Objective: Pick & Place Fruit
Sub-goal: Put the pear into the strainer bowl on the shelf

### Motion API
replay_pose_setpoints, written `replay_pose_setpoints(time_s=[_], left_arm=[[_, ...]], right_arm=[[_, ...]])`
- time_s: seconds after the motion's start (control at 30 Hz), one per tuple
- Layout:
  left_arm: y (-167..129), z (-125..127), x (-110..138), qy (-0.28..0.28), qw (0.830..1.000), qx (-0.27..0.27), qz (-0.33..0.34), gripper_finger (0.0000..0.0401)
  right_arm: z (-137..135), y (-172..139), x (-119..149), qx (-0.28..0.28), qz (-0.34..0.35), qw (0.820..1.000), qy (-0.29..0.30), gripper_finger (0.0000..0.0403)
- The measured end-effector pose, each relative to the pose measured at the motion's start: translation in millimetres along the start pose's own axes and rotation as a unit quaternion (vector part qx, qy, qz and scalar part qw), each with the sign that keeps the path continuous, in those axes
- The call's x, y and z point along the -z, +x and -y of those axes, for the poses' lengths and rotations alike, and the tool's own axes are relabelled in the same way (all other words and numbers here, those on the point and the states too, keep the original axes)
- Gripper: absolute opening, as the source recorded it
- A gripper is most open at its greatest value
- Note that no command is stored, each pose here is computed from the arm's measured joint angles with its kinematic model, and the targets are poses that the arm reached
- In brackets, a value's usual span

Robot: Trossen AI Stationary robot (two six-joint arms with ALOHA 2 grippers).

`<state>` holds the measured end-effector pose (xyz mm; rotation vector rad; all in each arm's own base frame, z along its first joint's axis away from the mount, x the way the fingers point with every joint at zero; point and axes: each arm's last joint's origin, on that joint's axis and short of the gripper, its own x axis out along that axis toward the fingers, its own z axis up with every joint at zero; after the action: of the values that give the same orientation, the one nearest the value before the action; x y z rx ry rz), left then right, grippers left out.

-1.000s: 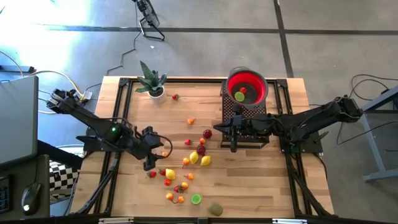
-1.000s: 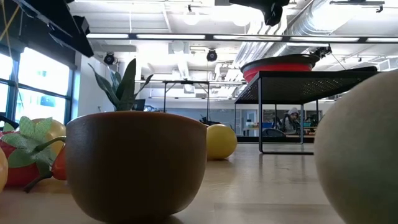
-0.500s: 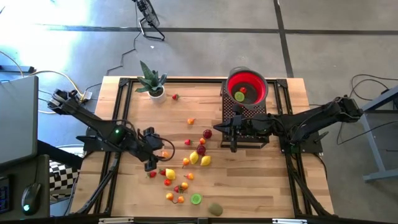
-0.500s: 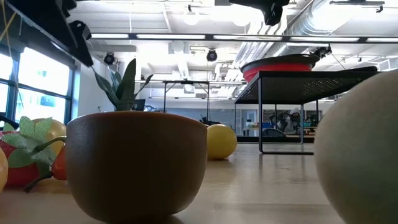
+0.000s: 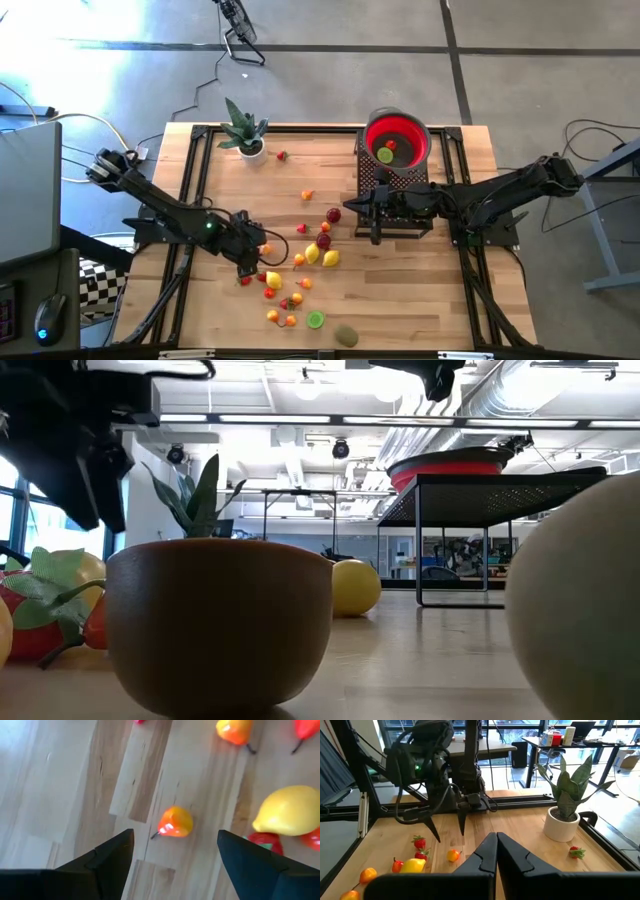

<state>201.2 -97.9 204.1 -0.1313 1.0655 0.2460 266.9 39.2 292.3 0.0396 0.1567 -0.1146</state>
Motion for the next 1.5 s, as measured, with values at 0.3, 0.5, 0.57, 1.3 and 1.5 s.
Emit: replay_pose_setpoints(time_s=[0.3,0.5,0.57,1.3,1.5], left_arm=[[9,-2,8,-0.017,1.0,-0.003,-0.003,0.028],[17,-2,12,-0.011,1.0,0.009,0.013,0.028],[20,-3,15,-0.011,1.0,0.009,0.014,0.028],[28,-10,7,-0.001,0.999,0.016,0.034,0.028],[31,-16,2,-0.005,0.999,0.041,0.018,0.028]], right_arm=[[0,0,0,0.0,0.0,1.0,0.0,0.0002],[0,0,0,0.0,0.0,1.0,0.0,0.0002],[0,0,0,0.0,0.0,1.0,0.0,0.0002],[0,0,0,0.0,0.0,1.0,-0.001,0.0002],[0,0,0,0.0,0.0,1.0,-0.002,0.0002]])
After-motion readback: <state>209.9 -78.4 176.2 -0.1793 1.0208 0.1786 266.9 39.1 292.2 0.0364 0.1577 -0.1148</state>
